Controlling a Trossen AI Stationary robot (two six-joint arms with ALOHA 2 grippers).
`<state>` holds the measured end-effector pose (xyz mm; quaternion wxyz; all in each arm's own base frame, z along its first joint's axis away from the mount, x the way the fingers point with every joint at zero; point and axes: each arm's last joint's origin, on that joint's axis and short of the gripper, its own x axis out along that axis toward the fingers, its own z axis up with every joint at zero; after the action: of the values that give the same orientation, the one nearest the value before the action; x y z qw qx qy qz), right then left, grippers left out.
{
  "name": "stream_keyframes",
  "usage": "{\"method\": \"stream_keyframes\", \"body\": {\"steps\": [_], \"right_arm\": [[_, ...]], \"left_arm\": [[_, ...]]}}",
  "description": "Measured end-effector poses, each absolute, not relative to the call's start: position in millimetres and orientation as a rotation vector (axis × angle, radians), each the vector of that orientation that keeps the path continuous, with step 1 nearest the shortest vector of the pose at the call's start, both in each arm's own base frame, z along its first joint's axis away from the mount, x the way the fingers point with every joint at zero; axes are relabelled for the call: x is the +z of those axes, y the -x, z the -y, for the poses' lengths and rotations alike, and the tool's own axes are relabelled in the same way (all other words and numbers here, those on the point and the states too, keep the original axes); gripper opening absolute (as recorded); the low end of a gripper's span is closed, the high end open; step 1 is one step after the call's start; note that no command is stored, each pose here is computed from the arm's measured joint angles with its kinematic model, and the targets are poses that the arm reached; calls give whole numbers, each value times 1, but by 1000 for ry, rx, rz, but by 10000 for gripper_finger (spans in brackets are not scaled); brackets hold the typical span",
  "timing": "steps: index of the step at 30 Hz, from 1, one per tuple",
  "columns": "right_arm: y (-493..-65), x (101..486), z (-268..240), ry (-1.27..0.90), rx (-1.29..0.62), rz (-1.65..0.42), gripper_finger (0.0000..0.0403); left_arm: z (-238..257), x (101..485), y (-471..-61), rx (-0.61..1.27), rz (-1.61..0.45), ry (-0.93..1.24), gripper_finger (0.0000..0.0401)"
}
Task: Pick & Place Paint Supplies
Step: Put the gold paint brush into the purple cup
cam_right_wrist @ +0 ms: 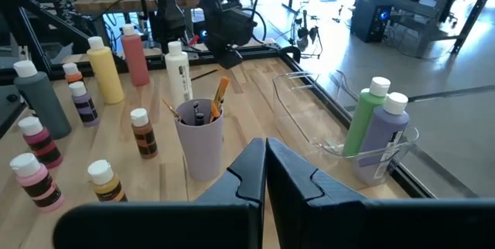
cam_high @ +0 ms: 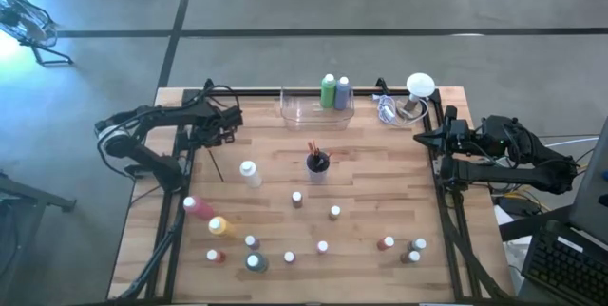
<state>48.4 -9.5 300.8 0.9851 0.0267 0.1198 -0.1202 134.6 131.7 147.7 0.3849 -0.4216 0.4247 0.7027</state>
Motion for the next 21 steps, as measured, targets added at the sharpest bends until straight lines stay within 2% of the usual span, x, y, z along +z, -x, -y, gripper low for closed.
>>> {"method": "stream_keyframes", "body": {"steps": [15,21], "right_arm": [[-48,301,9,-53,-241,-240,8],[-48,301,9,-53,-241,-240,8]], "left_arm": [[-136,138,-129,1788,-1031,1077,147],[-138,137,-129,1779,-1029,1061,118]]}}
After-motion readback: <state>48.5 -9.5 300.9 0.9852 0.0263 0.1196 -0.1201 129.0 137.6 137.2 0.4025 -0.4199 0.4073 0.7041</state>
